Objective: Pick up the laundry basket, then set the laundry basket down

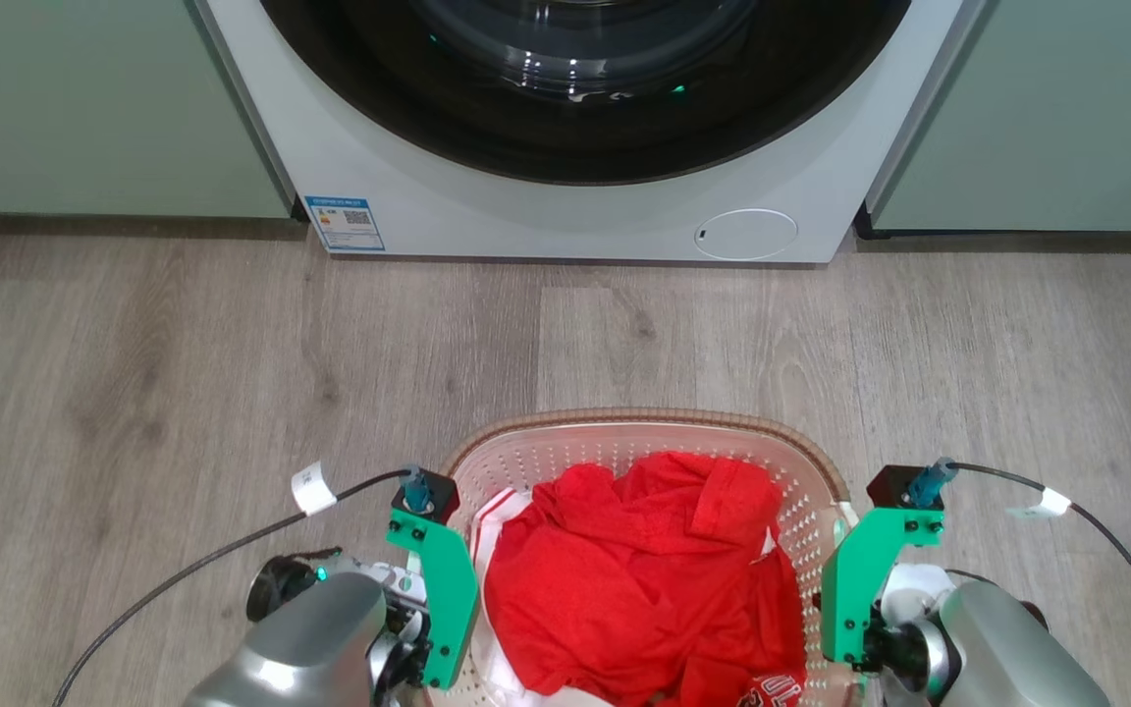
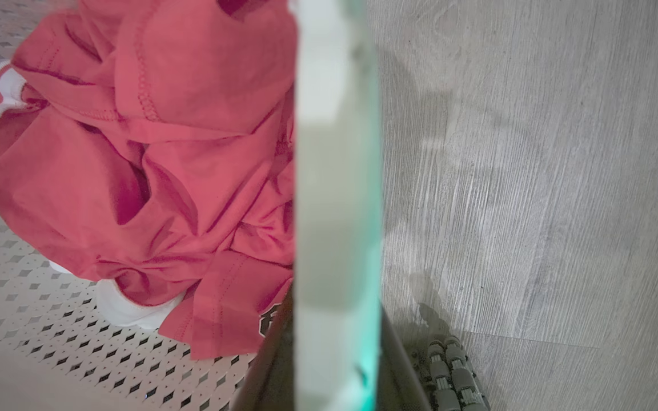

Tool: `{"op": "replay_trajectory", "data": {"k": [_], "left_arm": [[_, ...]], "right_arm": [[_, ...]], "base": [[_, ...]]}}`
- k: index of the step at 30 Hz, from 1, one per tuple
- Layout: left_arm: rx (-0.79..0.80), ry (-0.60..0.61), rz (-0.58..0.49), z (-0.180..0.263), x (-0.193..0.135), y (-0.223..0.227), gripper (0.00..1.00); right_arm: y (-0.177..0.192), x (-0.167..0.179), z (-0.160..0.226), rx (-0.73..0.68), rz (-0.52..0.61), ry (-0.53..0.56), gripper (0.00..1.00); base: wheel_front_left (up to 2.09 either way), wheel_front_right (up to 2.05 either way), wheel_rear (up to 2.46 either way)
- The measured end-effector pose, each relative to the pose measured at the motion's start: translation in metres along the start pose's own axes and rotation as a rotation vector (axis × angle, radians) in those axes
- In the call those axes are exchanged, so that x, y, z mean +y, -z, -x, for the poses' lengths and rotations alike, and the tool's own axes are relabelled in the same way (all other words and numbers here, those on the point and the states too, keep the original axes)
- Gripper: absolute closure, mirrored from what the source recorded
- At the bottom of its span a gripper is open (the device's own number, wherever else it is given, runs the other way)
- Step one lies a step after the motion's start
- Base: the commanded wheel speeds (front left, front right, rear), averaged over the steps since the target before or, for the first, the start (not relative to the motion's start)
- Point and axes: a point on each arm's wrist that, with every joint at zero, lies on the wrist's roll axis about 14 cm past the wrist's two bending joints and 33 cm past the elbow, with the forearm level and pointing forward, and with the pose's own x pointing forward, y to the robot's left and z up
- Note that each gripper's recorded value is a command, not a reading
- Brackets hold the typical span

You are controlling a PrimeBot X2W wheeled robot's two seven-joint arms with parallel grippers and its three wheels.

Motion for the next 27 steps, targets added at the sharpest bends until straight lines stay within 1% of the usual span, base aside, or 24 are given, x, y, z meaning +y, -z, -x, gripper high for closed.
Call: {"op": "replay_trajectory", "data": {"k": [9, 17, 27], "left_arm": [[0.0, -0.002, 0.007, -0.001, 0.001, 0.0, 1.0], [0.014, 0.004, 0.008, -0.005, 0.0, 0.002, 1.0], [0.04, 0.006, 0.026, -0.023, 0.006, 0.002, 1.0]], "right_arm": [[-0.004, 0.001, 0.001, -0.009, 0.005, 0.001, 1.0], [0.001, -0.002, -0.001, 0.005, -0.011, 0.005, 1.0], [0.003, -0.012, -0.019, 0.02, -0.035, 0.01, 1.0]], "base": [[0.0, 0.0, 0.0], [0.0, 0.0, 0.0], [0.0, 0.0, 0.0]]}}
